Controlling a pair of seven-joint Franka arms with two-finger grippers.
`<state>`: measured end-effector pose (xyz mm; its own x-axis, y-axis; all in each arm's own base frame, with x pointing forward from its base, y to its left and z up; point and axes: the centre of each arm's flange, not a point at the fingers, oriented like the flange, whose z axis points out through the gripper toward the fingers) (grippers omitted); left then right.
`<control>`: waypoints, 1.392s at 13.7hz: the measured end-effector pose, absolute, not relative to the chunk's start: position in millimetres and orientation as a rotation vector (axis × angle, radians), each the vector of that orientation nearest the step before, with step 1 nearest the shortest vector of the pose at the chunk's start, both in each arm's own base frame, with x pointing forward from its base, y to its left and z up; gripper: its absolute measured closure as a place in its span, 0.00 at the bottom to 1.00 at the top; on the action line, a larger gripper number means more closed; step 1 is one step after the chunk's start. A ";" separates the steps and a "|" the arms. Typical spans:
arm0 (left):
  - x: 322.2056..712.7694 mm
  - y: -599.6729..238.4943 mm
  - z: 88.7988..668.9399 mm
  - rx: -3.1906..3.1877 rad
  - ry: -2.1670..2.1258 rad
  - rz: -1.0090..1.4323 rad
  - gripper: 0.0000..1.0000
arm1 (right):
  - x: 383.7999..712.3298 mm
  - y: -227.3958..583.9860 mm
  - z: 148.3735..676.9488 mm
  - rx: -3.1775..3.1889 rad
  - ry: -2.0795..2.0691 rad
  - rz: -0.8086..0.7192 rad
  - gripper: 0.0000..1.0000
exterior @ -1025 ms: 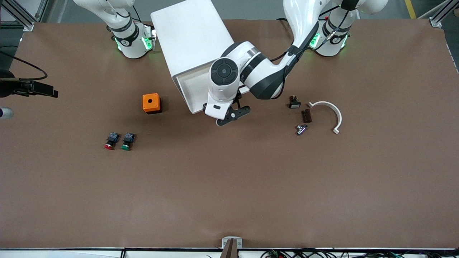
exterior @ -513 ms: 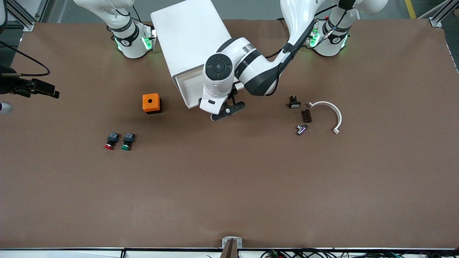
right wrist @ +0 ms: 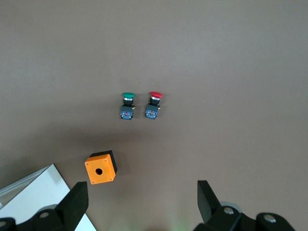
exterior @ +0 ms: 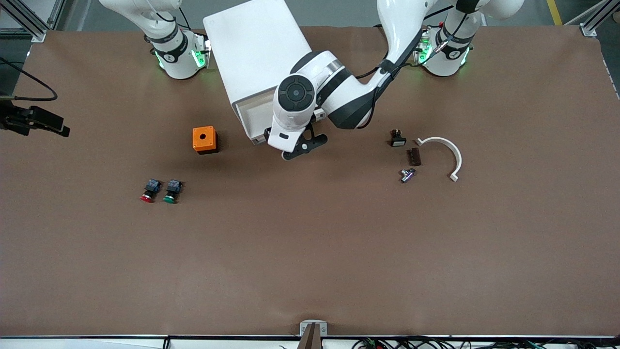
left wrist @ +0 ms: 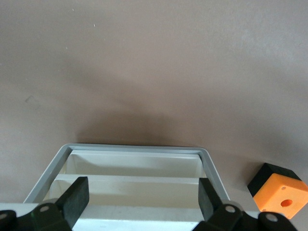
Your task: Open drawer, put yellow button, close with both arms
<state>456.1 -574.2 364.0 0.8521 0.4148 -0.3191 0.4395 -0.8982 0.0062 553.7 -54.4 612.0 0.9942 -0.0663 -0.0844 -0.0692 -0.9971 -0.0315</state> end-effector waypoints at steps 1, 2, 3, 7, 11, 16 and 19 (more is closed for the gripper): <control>452.7 -576.4 362.9 2.939 0.681 -0.503 0.00 | 553.8 -54.5 614.4 -3.103 0.105 0.121 0.00; 448.7 -578.9 361.2 2.932 0.681 -0.526 0.00 | 554.0 -54.5 616.9 -3.104 0.105 0.113 0.00; 444.0 -581.7 359.2 2.929 0.678 -0.546 0.00 | 553.9 -54.5 619.7 -3.105 0.105 0.107 0.00; 431.0 -589.2 354.1 2.937 0.659 -0.572 0.00 | 551.8 -56.8 633.9 -3.106 0.113 0.081 0.00; 418.8 -596.5 350.7 2.913 0.659 -0.639 0.00 | 542.5 -60.9 642.7 -3.103 0.125 0.091 0.00; 409.9 -601.4 347.3 2.903 0.656 -0.679 0.00 | 522.1 -60.1 652.3 -3.102 0.125 0.000 0.00; 398.8 -607.5 341.3 2.887 0.656 -0.737 0.00 | 510.6 -59.9 649.5 -3.098 0.125 0.001 0.00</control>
